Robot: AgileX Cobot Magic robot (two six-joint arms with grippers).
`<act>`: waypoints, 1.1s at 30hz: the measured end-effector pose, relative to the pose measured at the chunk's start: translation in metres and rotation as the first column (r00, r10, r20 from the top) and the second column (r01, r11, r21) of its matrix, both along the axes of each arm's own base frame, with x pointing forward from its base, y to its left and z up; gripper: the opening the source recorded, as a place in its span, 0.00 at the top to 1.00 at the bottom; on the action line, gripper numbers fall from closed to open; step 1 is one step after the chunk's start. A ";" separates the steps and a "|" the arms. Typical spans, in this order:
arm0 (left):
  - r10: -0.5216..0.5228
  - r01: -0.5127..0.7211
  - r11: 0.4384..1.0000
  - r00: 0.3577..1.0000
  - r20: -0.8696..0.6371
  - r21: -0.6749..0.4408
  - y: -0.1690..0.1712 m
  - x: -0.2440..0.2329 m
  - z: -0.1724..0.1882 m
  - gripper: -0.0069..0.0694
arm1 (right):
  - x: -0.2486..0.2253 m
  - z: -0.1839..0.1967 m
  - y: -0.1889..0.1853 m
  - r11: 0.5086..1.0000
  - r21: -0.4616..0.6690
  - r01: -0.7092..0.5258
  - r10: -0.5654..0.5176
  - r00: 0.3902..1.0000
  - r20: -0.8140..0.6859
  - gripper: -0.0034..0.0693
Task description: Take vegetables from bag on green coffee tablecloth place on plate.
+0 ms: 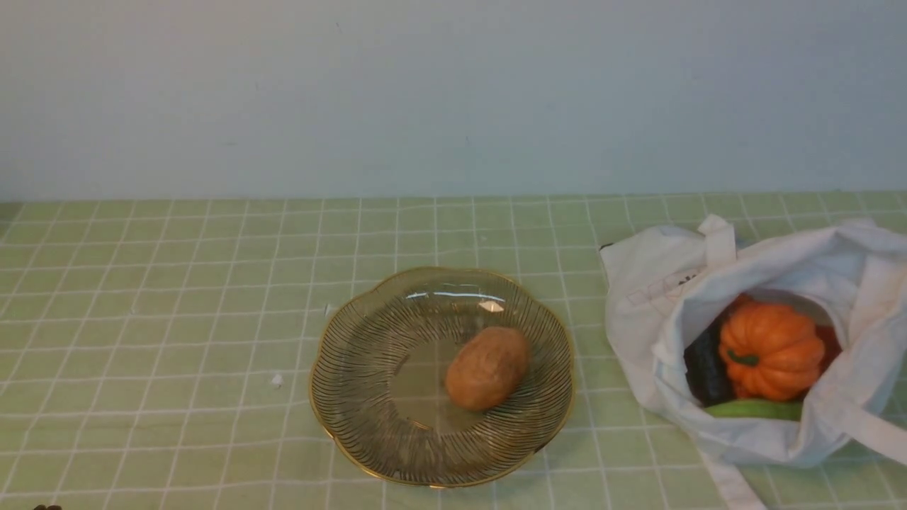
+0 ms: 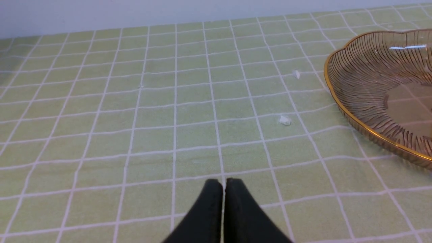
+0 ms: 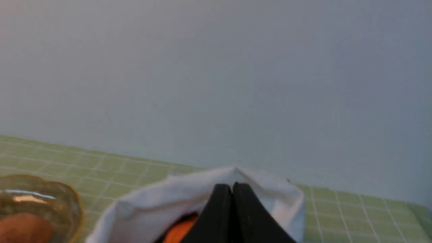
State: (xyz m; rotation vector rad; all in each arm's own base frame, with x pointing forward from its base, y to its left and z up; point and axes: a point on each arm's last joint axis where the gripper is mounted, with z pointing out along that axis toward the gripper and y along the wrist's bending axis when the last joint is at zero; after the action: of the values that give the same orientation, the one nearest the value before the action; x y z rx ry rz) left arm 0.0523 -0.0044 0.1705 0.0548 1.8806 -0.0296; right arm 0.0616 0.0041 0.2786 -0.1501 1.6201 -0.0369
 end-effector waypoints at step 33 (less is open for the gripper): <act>-0.001 0.001 1.000 1.000 0.000 -0.001 0.000 0.000 0.000 0.92 | -0.007 -0.098 -0.002 0.997 0.046 0.056 -0.048 0.987 -0.151 0.97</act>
State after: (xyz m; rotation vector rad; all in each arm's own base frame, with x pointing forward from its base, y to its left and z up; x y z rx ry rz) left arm 0.0523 -0.0044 0.1705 0.0551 1.8806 -0.0310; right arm 0.0547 0.0017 0.1807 -0.0730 1.7734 -0.0253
